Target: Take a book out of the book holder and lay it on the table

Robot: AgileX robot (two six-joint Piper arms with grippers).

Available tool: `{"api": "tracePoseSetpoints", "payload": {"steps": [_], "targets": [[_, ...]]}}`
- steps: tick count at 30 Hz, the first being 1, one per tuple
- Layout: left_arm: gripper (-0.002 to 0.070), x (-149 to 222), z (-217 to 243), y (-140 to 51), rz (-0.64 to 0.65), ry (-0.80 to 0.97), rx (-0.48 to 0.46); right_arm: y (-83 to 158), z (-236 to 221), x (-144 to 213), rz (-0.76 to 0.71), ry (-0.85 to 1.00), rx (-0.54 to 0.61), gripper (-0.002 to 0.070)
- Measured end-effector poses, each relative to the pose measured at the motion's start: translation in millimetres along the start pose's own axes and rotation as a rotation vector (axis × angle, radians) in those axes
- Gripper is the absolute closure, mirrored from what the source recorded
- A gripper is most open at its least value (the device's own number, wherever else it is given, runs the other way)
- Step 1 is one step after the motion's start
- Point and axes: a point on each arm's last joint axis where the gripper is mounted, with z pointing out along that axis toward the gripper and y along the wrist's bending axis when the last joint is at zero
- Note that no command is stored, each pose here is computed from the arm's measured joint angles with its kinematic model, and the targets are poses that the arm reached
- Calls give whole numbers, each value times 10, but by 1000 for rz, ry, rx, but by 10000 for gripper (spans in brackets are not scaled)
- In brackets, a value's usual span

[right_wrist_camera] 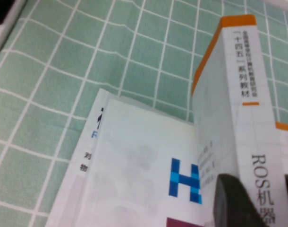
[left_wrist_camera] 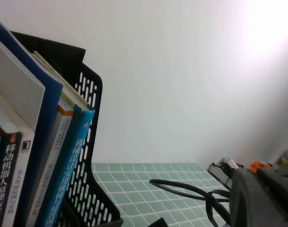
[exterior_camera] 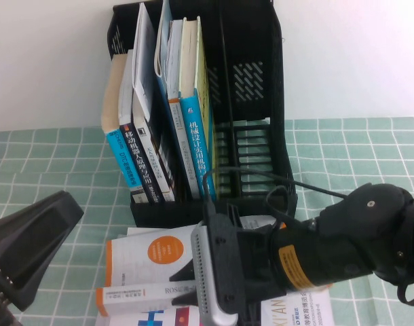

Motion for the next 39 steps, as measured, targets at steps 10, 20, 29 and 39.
{"api": "tracePoseSetpoints", "payload": {"steps": [10, 20, 29, 39], "targets": [[678, 0, 0, -2, -15, 0, 2, 32, -17, 14, 153, 3, -5, 230], [678, -46, -44, 13, -10, -45, -15, -59, -56, -63, 95, -5, 46, 272], [677, -229, -281, 125, 171, -245, -224, -704, -863, -463, -216, 202, 746, 633], [677, -274, -378, 284, 684, -185, -532, -410, -1849, -315, 160, 700, 897, 676]]}}
